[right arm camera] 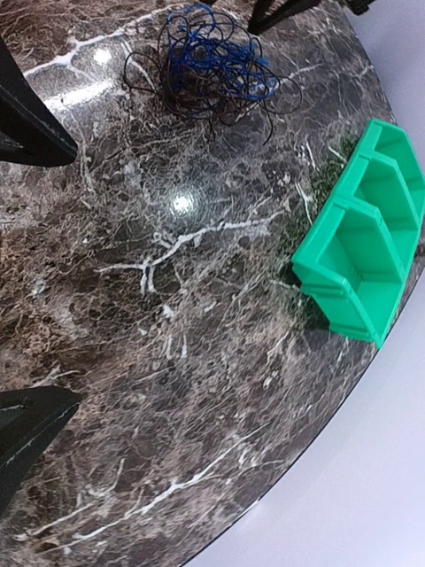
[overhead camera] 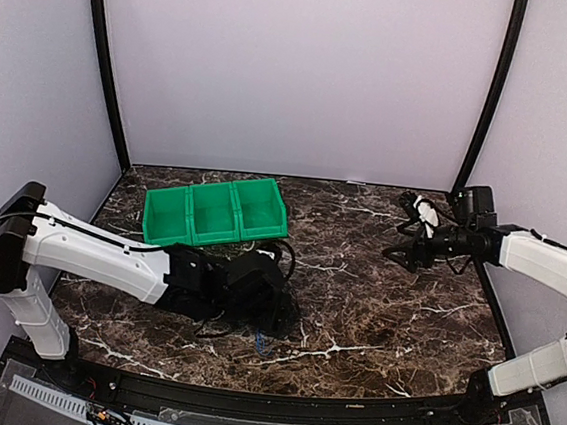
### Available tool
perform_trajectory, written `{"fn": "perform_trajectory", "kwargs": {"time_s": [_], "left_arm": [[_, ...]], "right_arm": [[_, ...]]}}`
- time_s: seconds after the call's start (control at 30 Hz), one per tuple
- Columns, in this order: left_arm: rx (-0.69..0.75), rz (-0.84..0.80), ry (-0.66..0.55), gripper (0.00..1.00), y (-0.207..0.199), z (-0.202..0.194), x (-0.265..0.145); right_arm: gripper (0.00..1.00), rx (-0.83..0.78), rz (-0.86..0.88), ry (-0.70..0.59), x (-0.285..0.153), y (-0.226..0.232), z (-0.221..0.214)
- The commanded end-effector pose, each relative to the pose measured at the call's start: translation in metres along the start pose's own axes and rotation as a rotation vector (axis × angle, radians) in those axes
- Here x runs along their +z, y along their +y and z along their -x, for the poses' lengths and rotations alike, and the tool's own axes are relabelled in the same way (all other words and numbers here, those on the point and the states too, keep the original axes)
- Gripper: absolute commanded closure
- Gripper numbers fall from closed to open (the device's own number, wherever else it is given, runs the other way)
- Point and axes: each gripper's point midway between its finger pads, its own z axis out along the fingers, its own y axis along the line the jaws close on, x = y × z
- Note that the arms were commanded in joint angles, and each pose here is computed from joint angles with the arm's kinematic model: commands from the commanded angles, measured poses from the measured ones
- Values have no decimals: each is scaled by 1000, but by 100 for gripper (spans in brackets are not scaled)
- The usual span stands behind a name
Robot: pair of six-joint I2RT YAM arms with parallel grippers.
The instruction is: Untangle the cables
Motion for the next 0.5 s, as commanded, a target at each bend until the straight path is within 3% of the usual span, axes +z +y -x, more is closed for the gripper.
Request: {"fn": "perform_trajectory", "kwargs": {"time_s": [0.0, 0.1, 0.27, 0.47], "left_arm": [[55, -35, -26, 24, 2, 17, -37], [48, -82, -57, 23, 7, 21, -60], [-30, -34, -121, 26, 55, 8, -81], [-182, 57, -127, 43, 111, -18, -77]], "right_arm": [[14, -88, 123, 37, 9, 32, 15], [16, -192, 176, 51, 15, 58, 20], [23, -301, 305, 44, 26, 105, 42], [27, -398, 410, 54, 44, 159, 68]]}}
